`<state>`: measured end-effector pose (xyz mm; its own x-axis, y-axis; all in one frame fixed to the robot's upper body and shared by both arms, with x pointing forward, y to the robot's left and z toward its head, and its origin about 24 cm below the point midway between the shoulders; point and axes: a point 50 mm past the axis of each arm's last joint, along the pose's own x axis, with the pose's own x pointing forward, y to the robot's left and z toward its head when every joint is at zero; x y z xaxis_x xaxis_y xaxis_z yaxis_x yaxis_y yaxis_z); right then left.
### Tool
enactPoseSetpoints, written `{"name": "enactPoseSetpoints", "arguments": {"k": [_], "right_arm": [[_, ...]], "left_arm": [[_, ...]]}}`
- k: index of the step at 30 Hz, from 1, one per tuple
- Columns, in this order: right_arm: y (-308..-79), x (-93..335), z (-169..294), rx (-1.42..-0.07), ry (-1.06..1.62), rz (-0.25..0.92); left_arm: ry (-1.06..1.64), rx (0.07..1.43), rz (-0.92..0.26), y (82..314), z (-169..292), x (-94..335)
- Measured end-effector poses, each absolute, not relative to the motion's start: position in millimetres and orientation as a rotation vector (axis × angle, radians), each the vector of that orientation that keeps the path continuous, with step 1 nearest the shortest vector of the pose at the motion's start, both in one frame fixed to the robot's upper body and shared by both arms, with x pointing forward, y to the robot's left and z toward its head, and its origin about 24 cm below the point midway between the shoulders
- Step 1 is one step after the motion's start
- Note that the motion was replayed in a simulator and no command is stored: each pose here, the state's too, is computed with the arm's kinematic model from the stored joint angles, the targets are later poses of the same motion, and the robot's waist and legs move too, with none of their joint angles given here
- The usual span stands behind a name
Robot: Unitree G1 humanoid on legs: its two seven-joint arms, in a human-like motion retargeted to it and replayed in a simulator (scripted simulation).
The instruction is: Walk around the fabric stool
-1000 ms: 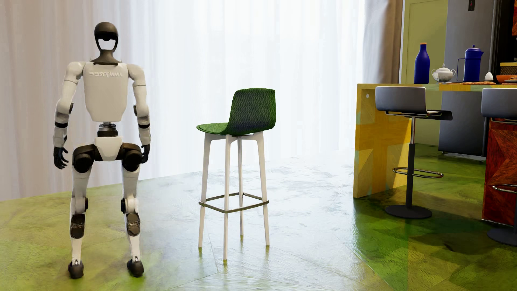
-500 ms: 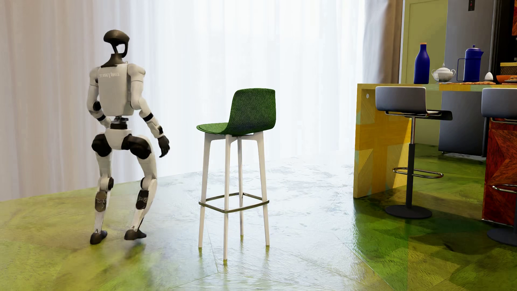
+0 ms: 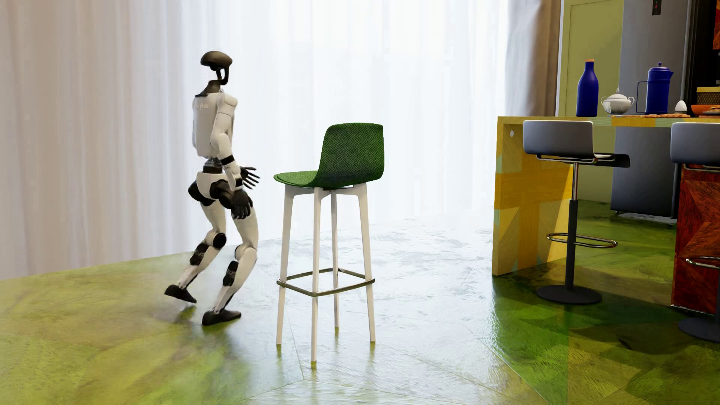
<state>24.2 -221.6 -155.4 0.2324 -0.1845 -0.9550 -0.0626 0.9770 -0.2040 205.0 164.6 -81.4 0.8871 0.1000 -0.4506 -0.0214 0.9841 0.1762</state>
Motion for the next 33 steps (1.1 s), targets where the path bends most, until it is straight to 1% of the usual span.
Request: {"name": "enactPoseSetpoints", "arguments": {"k": [1, 2, 3, 4, 5, 7, 8, 9, 10, 11, 12, 13, 14, 15, 16, 17, 18, 19, 20, 21, 22, 23, 24, 25, 26, 27, 28, 29, 30, 31, 32, 33], "right_arm": [[-213.1, 36.6, -154.4, -0.191, 1.297, -0.142], [-205.3, 57.0, -147.0, -0.164, 1.205, -0.192], [-208.8, 85.3, -138.6, -0.179, 1.115, -0.218], [-201.3, 111.3, -133.9, -0.152, 1.042, -0.211], [-194.2, 121.2, -137.5, -0.143, 1.036, -0.146], [-204.4, 110.5, -134.2, -0.048, 1.005, -0.115], [-212.0, 100.6, -132.9, -0.048, 1.009, -0.102], [-210.0, 91.5, -133.8, -0.072, 1.024, -0.086], [-207.1, 71.1, -142.9, -0.143, 1.099, -0.044], [-214.4, 54.1, -151.0, -0.248, 1.181, -0.002], [-220.6, 58.5, -148.8, -0.263, 1.162, -0.052], [-217.8, 71.5, -145.1, -0.249, 1.109, -0.096], [-209.2, 92.4, -136.8, -0.224, 1.016, -0.115], [-200.6, 118.5, -130.0, -0.207, 0.937, -0.098], [-192.2, 142.6, -121.9, -0.176, 0.863, -0.085], [-190.2, 161.9, -113.6, -0.150, 0.809, -0.071], [-185.9, 163.7, -115.3, -0.118, 0.820, -0.037], [-189.0, 153.5, -121.7, -0.075, 0.863, -0.036], [-199.7, 139.3, -125.3, -0.082, 0.907, -0.031], [-209.9, 121.0, -127.8, -0.109, 0.958, -0.041], [-220.9, 92.1, -133.9, -0.141, 1.045, -0.064], [-225.3, 64.3, -145.5, -0.206, 1.171, -0.049], [-222.7, 55.5, -151.8, -0.225, 1.234, -0.066], [-219.8, 58.0, -150.4, -0.189, 1.218, -0.133], [-214.0, 66.7, -147.4, -0.151, 1.172, -0.183], [-203.5, 99.6, -138.3, -0.138, 1.061, -0.169], [-185.4, 127.9, -127.8, -0.077, 0.947, -0.146], [-167.5, 133.1, -129.2, -0.057, 0.920, -0.040], [-181.6, 120.6, -133.3, -0.032, 0.939, -0.020], [-198.9, 106.9, -135.0, -0.011, 0.962, -0.028], [-208.0, 96.3, -134.2, 0.000, 0.977, -0.035], [-207.3, 89.3, -134.2, 0.014, 0.993, -0.060]], "left_arm": [[0.534, 0.177, 0.064, 174.0, -93.5, 180.3], [0.607, 0.219, 0.077, 193.9, -102.0, 157.2], [0.690, 0.260, 0.111, 216.0, -110.4, 136.4], [0.768, 0.324, 0.120, 237.0, -115.6, 119.1], [0.789, 0.354, 0.144, 246.4, -114.5, 120.6], [0.655, 0.330, 0.221, 239.5, -94.9, 162.4], [0.559, 0.298, 0.231, 228.3, -80.3, 188.2], [0.469, 0.250, 0.188, 204.2, -69.2, 207.6], [0.402, 0.214, 0.124, 179.9, -61.3, 223.8], [0.402, 0.234, 0.030, 162.4, -66.4, 224.9], [0.479, 0.231, 0.030, 167.9, -83.0, 203.6], [0.575, 0.251, 0.023, 177.9, -97.7, 178.0], [0.684, 0.296, 0.013, 194.9, -109.3, 150.6], [0.797, 0.297, 0.035, 207.2, -120.8, 121.1], [0.858, 0.311, 0.049, 218.0, -124.2, 103.8], [0.886, 0.323, 0.074, 229.6, -127.7, 97.0], [0.852, 0.339, 0.120, 240.0, -122.8, 105.1], [0.784, 0.334, 0.170, 240.9, -114.5, 124.6], [0.694, 0.328, 0.225, 242.3, -100.9, 151.6], [0.612, 0.294, 0.210, 221.5, -91.3, 173.6], [0.523, 0.266, 0.162, 196.5, -78.3, 200.7], [0.447, 0.221, 0.117, 172.5, -67.8, 220.3], [0.455, 0.215, 0.065, 163.8, -77.1, 210.8], [0.490, 0.212, 0.051, 169.4, -86.7, 190.4], [0.572, 0.247, 0.040, 186.2, -99.4, 162.7], [0.700, 0.270, 0.054, 204.7, -114.8, 131.1], [0.806, 0.311, 0.051, 222.6, -123.2, 109.5], [0.860, 0.353, 0.060, 238.8, -123.8, 110.1], [0.831, 0.342, 0.101, 240.4, -117.7, 128.4], [0.766, 0.321, 0.131, 234.5, -107.8, 150.6], [0.669, 0.286, 0.144, 219.5, -94.6, 173.7], [0.565, 0.251, 0.135, 202.6, -80.9, 197.7]]}}
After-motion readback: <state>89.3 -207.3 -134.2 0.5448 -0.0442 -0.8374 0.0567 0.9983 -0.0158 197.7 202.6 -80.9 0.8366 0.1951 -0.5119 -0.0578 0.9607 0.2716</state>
